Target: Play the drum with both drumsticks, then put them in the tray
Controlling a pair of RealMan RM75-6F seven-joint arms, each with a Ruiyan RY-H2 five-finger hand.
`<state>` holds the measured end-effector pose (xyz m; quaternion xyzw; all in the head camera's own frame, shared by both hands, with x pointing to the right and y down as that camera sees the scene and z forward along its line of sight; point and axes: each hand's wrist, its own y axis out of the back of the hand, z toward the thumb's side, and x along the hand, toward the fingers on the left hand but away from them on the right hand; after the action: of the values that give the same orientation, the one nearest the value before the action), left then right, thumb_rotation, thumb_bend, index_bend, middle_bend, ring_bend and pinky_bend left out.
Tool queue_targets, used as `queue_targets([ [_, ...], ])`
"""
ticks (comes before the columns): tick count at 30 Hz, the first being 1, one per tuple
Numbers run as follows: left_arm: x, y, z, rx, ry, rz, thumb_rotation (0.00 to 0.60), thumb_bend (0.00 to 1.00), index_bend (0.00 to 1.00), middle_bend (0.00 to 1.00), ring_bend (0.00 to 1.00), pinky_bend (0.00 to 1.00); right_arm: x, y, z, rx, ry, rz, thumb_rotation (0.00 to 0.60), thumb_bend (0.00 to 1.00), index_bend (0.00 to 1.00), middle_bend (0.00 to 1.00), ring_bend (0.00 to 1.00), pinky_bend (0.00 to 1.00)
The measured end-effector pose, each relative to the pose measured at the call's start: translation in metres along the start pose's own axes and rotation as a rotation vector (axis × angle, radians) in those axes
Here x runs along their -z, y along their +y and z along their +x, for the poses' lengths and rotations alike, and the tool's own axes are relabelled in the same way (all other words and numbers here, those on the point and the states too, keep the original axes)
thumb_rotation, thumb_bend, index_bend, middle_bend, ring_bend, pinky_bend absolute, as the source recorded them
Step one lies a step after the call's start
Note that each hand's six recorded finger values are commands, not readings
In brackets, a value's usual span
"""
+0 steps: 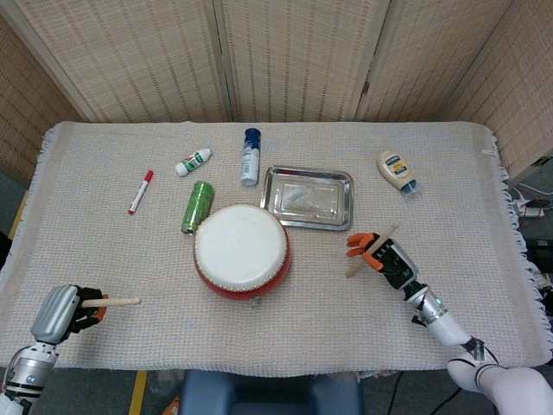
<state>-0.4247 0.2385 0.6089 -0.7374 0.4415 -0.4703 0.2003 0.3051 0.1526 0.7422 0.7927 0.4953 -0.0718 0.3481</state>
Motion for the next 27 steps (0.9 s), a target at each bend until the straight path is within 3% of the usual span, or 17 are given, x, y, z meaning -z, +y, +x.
queue_targets([
  [19, 0.0, -0.003, -0.002, 0.015, -0.006, -0.008, 0.6, 0.57, 1.0, 1.0, 1.0, 1.0, 0.025, -0.011, -0.009, 0.008, -0.054, 0.062, 0.6, 0.14, 0.67, 0.49, 0.39, 0.42],
  [27, 0.001, -0.004, -0.002, 0.016, -0.007, -0.011, 0.6, 0.57, 1.0, 1.0, 1.0, 1.0, 0.033, -0.015, -0.013, 0.01, -0.078, 0.11, 0.6, 0.14, 0.82, 0.59, 0.48, 0.48],
])
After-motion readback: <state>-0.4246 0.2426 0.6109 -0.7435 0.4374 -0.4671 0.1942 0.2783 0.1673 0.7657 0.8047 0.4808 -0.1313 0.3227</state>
